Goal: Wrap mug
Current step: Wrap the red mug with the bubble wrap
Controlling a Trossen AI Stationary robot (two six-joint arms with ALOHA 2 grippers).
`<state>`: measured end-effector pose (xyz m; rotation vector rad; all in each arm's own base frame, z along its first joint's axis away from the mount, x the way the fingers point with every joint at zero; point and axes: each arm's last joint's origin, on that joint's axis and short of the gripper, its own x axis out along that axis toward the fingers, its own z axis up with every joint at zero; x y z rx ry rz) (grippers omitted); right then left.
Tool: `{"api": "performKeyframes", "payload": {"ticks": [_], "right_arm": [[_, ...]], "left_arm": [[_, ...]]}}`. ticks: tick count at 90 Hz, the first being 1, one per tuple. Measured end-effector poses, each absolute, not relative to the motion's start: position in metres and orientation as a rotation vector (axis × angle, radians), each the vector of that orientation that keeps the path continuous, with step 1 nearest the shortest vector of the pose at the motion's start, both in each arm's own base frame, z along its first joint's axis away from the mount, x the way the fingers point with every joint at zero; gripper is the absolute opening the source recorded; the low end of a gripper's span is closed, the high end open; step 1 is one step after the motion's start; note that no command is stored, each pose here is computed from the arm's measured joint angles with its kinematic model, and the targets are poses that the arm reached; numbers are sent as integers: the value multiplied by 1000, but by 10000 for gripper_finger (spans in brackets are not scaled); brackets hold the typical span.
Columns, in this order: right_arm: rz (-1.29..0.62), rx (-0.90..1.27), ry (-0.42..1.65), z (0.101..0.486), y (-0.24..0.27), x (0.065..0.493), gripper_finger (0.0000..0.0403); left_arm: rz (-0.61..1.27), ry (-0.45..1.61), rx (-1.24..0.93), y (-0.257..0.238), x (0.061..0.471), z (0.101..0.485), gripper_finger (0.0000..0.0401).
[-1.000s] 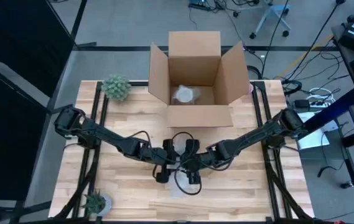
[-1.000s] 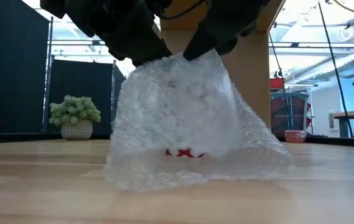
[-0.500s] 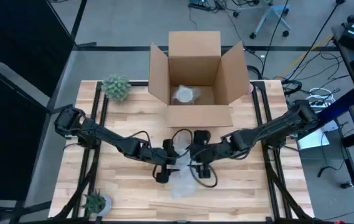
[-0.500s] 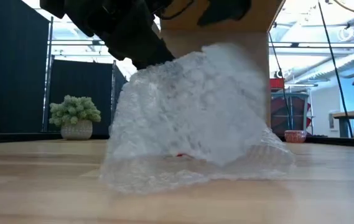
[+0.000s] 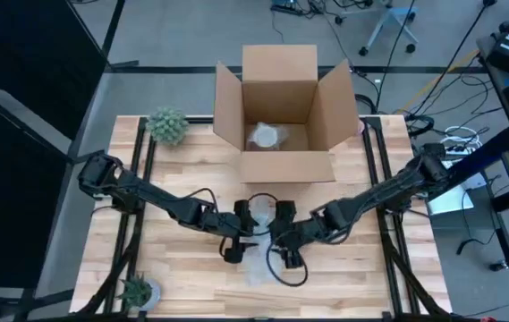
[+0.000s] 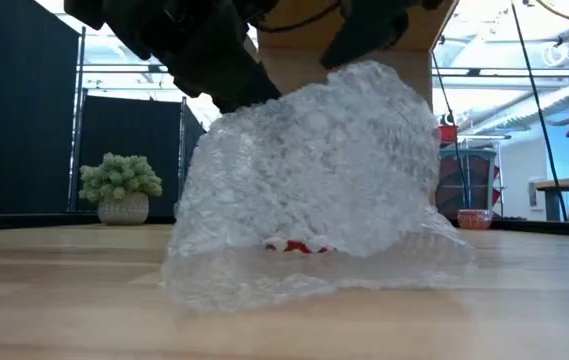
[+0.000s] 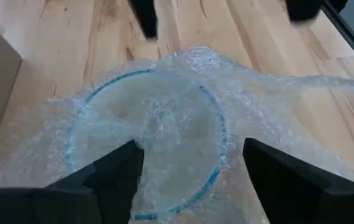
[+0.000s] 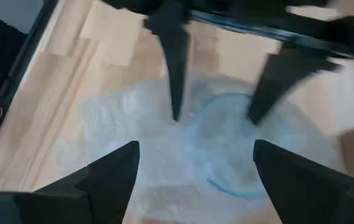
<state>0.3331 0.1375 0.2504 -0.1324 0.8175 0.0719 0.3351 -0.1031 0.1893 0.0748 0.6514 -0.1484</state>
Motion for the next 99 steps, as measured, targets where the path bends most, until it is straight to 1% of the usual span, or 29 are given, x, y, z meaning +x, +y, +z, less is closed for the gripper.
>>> {"api": "performKeyframes", "payload": {"ticks": [13,22,77,99], "right_arm": [[75,-180,870,232,141,339,298],[75,-221,867,227,141,342,298],[60,-234,879,225,138,344,297],[58,-242,910,214,138,347,297]], "left_arm": [[-148,652,75,-103,335,189,264],[-148,651,75,-103,335,189,264],[-149,651,75,-103,335,189,264],[-149,651,74,-103,335,189,264]]}}
